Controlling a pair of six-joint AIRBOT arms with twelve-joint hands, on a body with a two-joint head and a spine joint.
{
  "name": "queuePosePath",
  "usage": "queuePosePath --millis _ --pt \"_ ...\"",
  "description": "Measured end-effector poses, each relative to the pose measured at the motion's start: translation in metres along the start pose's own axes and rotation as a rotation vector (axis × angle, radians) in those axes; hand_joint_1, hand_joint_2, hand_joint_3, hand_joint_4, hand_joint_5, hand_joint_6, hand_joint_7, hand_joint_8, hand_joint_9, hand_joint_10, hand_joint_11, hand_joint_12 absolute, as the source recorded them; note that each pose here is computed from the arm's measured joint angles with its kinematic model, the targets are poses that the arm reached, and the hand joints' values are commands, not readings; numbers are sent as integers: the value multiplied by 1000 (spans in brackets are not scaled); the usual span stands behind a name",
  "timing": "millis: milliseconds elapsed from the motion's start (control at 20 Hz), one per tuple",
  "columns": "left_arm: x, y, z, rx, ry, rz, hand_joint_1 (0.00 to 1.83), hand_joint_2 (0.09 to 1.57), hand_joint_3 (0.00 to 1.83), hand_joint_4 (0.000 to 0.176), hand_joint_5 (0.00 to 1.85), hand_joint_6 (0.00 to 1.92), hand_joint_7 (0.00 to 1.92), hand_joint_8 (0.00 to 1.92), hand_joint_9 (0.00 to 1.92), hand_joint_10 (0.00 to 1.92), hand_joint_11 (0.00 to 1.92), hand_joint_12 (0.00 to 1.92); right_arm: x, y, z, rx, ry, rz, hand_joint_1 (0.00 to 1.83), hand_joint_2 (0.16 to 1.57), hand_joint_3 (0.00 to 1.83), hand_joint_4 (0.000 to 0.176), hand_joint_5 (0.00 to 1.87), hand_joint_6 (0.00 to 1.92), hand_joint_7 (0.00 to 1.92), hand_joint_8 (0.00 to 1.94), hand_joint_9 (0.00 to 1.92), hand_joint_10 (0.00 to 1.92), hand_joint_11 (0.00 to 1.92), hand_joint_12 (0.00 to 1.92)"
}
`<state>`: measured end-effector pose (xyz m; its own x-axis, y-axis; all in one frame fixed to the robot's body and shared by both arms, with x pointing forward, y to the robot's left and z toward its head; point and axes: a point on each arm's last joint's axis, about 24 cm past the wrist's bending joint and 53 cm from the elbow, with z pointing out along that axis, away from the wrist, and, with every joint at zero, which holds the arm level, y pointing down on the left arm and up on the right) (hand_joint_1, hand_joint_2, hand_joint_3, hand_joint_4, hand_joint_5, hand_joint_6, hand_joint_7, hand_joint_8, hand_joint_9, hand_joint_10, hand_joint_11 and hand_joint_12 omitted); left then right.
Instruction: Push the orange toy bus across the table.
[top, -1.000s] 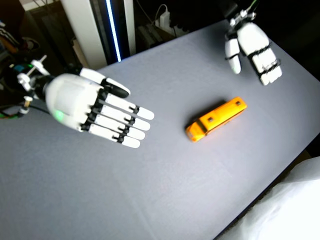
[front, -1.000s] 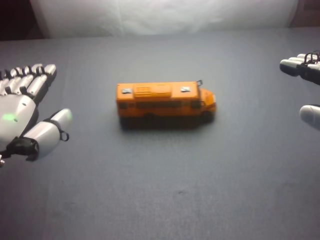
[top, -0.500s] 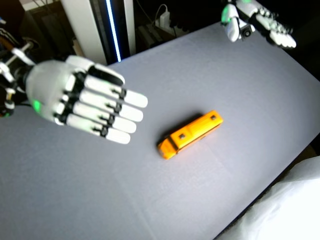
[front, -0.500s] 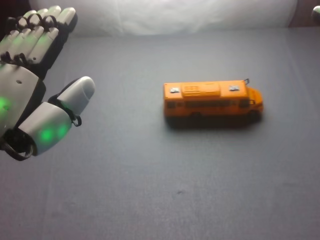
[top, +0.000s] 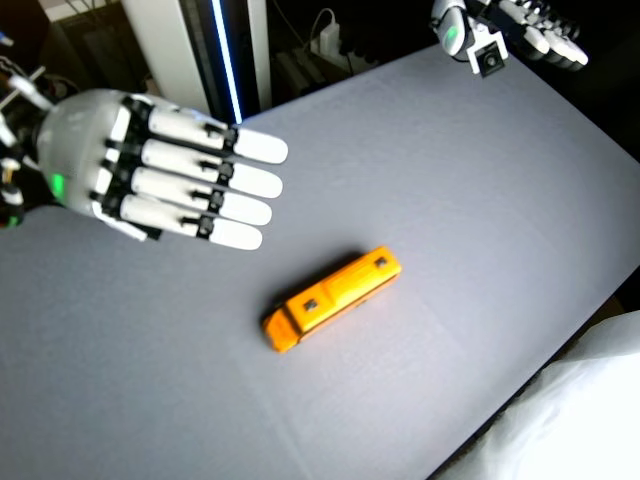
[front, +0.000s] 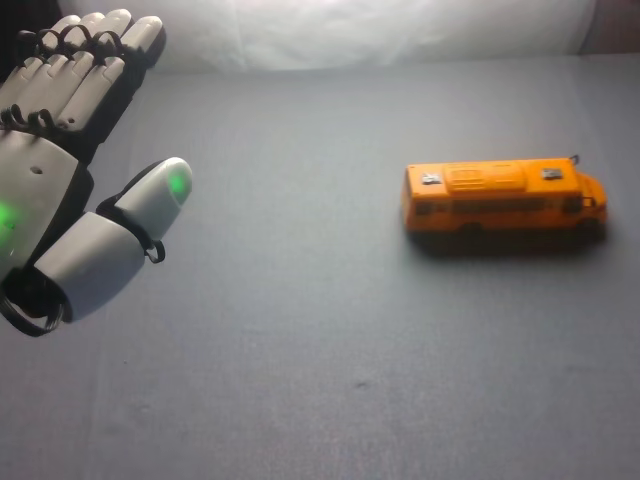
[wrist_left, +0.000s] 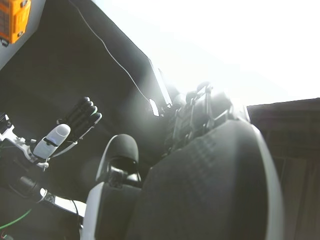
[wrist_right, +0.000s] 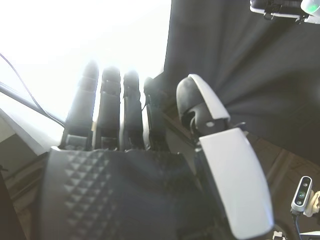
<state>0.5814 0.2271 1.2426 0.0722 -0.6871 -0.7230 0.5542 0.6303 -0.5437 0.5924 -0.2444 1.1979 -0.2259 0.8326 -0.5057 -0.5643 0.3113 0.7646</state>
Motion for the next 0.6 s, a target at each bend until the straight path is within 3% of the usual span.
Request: queuePosePath --millis 600 --pt "-2 -4 -5 9 -19 -10 0 1571 47 0 97 3 68 7 15 4 0 0 0 0 0 1 -1 1 762 1470 2 0 286 5 325 0 389 6 385 52"
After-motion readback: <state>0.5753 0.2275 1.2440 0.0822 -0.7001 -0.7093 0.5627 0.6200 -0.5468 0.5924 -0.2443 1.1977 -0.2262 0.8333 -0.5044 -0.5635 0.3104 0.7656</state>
